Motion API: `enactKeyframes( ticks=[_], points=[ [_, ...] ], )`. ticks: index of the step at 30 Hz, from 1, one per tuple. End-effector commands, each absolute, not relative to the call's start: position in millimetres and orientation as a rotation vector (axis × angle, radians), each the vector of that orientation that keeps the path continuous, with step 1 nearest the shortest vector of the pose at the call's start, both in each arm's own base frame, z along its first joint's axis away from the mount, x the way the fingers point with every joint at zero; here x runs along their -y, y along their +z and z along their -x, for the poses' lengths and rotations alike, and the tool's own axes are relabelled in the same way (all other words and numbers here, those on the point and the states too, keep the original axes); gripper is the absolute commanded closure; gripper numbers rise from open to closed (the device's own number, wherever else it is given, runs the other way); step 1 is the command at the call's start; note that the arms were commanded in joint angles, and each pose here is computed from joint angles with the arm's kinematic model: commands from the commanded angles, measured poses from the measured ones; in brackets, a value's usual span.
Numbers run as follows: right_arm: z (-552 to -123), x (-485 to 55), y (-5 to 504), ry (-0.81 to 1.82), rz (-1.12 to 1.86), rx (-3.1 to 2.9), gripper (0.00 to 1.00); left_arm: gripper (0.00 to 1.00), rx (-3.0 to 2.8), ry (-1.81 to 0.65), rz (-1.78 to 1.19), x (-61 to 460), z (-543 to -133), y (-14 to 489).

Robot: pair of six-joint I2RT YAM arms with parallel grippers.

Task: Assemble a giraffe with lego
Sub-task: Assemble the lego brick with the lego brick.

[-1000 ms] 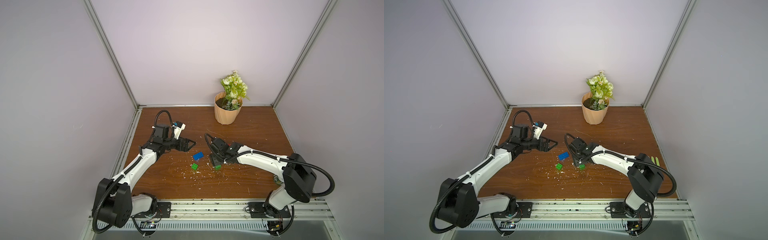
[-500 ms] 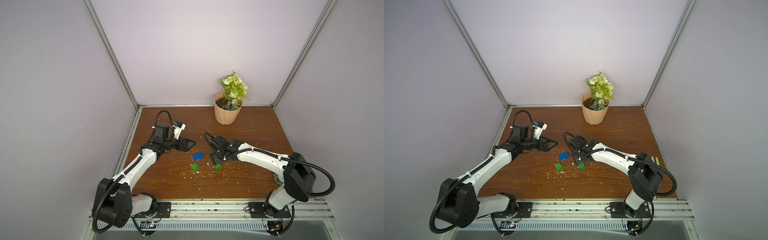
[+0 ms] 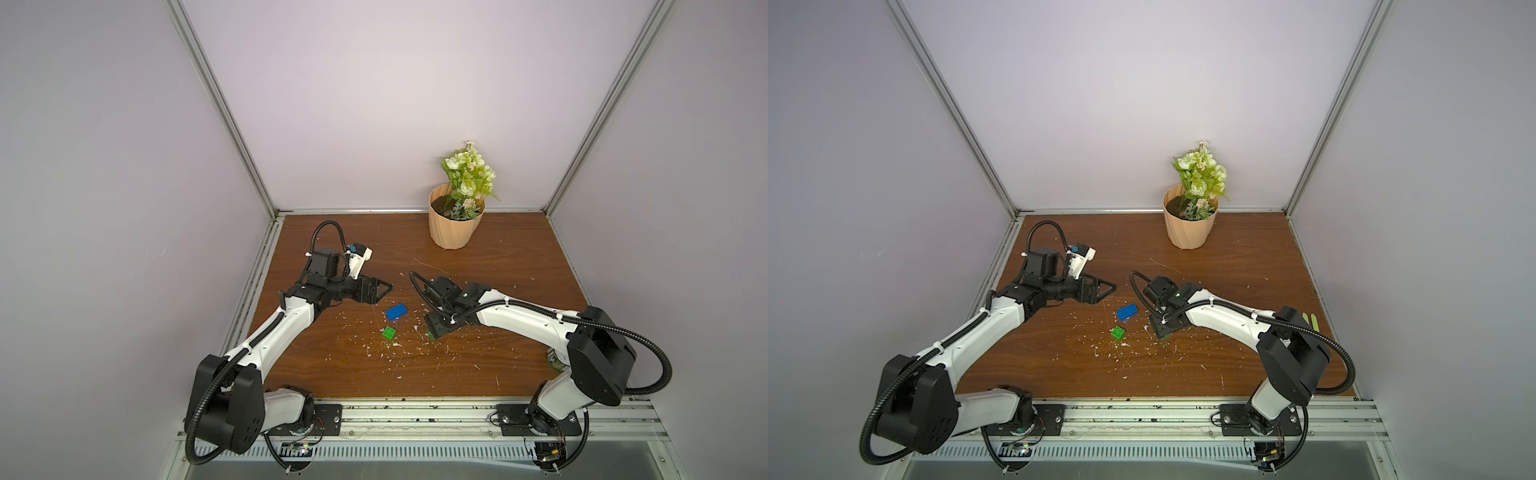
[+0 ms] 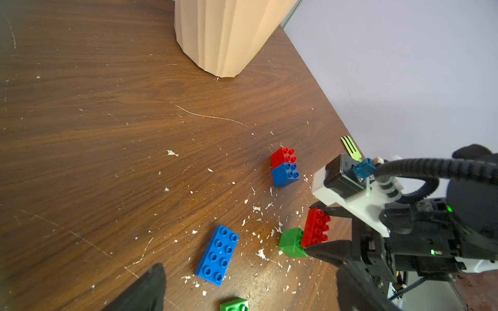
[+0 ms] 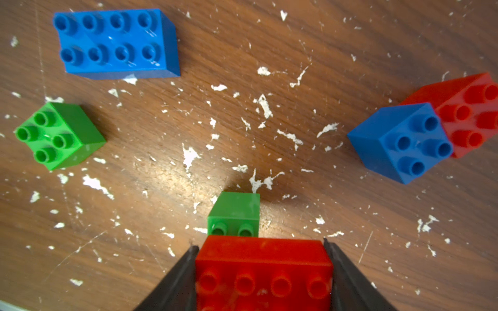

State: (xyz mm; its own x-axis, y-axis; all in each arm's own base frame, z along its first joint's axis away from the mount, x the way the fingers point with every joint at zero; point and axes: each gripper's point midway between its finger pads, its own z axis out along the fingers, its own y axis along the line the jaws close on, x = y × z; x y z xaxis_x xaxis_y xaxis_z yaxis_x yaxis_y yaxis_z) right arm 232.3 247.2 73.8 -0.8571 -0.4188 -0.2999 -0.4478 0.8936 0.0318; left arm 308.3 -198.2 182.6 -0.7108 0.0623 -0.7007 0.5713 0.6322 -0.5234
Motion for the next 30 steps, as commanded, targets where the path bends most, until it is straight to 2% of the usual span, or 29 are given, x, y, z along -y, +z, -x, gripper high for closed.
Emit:
enactKeyframes(
  ticks=[1,30],
  points=[
    [-230.7,-248.0,76.9,0.179,0.662,-2.766,0.46,0.01,-2.203,-1.017,-0.517,203.4,-306.1,186.4],
    [-228.2,-232.9,54.5,0.087,0.613,-2.846,0.46,0.01,-2.207,-1.018,-0.527,205.8,-306.0,185.3]
  ],
)
